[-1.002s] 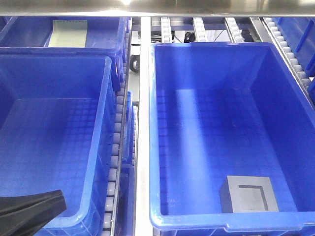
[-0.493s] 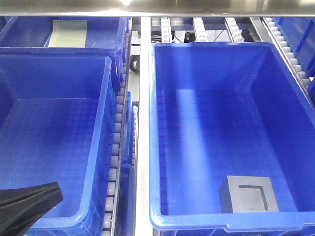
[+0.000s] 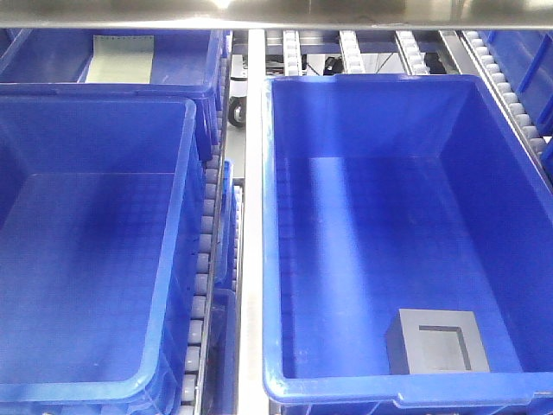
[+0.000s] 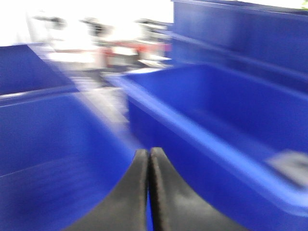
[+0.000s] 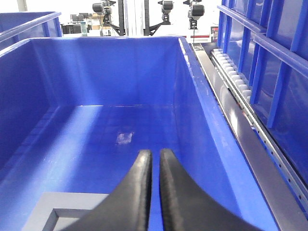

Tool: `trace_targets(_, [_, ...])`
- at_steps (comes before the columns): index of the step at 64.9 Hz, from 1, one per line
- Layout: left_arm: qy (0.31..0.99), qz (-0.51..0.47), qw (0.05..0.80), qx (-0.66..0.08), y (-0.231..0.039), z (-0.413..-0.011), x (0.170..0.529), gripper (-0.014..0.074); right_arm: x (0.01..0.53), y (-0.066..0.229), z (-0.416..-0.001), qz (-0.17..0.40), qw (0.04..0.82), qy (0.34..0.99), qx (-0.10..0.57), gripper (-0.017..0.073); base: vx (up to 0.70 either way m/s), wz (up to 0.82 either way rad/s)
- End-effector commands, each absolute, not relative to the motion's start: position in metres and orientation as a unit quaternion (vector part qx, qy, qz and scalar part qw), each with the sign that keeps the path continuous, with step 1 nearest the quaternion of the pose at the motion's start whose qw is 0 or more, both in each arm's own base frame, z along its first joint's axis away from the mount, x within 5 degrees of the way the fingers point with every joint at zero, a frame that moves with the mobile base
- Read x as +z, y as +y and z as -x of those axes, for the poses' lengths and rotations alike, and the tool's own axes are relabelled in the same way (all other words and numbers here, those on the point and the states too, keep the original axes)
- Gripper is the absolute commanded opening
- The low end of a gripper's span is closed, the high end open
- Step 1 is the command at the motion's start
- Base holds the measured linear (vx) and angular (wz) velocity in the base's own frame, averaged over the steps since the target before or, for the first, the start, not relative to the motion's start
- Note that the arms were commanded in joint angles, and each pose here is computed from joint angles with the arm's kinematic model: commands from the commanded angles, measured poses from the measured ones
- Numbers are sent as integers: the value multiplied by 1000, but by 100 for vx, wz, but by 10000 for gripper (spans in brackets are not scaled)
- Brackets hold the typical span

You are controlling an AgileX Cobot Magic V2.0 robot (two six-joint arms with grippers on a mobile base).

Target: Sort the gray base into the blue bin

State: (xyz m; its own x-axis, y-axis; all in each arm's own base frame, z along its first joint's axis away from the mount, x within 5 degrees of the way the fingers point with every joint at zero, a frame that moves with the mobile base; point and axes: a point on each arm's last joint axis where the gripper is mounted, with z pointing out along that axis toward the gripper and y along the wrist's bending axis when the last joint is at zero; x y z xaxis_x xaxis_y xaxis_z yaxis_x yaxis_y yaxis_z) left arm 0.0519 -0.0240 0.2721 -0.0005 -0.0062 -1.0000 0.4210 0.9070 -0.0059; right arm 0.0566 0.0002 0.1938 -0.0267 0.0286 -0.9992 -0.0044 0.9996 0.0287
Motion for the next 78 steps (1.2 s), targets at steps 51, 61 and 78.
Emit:
trace_targets(51, [701,-22,712,46,2,-56,196,-6,203,0,-56,-4,730,683,7,-4,0,0])
trace_targets(61, [703,-22,709,45,2,-56,195,-6,203,0,-56,-4,730,683,7,-4,0,0])
trace_targets(78, [703,-22,709,45,2,-56,196,-6,203,0,-56,-4,730,683,7,-4,0,0])
